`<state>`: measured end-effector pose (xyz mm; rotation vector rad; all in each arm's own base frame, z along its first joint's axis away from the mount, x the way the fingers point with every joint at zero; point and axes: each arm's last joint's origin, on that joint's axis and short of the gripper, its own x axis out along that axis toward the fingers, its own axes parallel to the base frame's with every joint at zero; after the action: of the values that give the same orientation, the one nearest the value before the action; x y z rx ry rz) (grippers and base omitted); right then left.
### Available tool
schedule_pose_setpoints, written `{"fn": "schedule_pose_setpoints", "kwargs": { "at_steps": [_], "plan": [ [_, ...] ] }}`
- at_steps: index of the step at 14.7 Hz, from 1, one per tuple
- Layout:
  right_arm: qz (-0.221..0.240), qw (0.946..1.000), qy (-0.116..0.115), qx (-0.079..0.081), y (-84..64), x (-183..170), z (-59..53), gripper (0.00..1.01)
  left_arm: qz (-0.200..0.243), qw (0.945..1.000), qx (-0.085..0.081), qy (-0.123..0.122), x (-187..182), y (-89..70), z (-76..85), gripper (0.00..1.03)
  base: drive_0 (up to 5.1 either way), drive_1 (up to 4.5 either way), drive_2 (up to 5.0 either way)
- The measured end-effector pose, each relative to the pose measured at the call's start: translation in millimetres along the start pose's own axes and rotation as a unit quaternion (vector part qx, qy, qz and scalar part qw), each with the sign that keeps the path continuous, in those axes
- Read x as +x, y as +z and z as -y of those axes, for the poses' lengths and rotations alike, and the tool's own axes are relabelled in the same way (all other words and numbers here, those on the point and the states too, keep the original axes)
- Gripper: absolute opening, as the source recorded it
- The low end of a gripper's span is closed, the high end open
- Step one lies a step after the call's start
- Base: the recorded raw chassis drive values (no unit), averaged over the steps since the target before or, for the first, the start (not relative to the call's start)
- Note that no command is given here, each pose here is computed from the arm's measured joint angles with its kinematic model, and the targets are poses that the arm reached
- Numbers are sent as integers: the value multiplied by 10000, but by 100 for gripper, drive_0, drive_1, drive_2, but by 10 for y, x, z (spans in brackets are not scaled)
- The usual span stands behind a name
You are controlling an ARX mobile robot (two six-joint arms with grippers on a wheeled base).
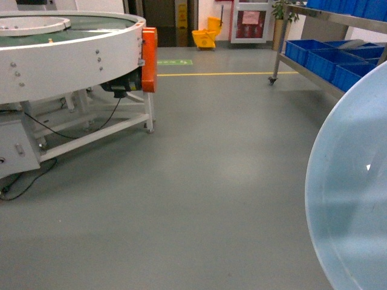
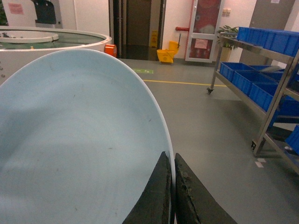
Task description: Place blue tray on left shelf second layer neatly
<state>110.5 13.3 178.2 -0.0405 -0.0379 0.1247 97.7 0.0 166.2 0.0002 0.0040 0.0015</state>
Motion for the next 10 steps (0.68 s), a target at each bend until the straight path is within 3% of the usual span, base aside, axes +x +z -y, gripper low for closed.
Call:
{"fn": "schedule_pose_setpoints", "kwargs": {
  "at_steps": [10],
  "plan": [
    [2, 10000, -2, 0, -1, 1, 0, 2, -4, 10000, 2, -11, 0, -1, 1, 98, 275, 209, -506]
  ]
}}
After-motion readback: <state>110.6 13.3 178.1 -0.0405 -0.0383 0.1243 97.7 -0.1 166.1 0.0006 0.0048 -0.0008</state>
